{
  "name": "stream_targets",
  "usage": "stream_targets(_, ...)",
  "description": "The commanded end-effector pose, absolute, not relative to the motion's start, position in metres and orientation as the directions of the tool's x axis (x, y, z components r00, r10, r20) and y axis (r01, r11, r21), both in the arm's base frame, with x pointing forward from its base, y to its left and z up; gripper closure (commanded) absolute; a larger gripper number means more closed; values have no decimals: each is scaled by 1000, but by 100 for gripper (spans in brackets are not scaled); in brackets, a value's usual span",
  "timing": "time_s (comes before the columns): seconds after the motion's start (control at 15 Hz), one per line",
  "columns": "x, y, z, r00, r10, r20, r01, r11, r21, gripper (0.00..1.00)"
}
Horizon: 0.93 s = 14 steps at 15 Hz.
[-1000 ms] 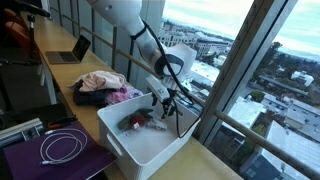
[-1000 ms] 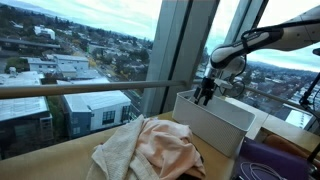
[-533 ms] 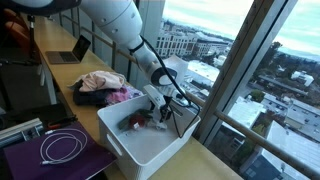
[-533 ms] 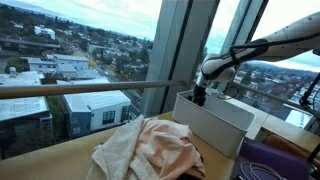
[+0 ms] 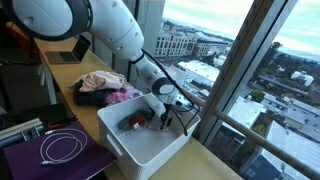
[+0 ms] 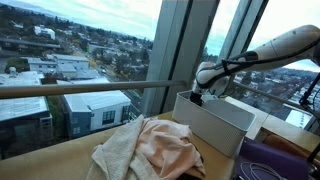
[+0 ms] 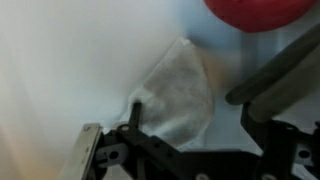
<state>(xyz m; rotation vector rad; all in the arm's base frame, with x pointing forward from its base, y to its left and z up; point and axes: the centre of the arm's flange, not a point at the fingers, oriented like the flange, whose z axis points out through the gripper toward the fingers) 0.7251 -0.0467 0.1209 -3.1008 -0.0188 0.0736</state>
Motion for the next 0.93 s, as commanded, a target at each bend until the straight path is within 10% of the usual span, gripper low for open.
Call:
stream_targets(0.0, 734, -69, 103, 998, -5, -58, -6, -1000, -16, 26)
stream_targets(0.6, 734, -61, 164, 1000, -12, -19, -13, -999, -35, 95)
stream_targets(0.87, 735, -66, 239, 999, -24, 35, -25, -1000, 10, 98)
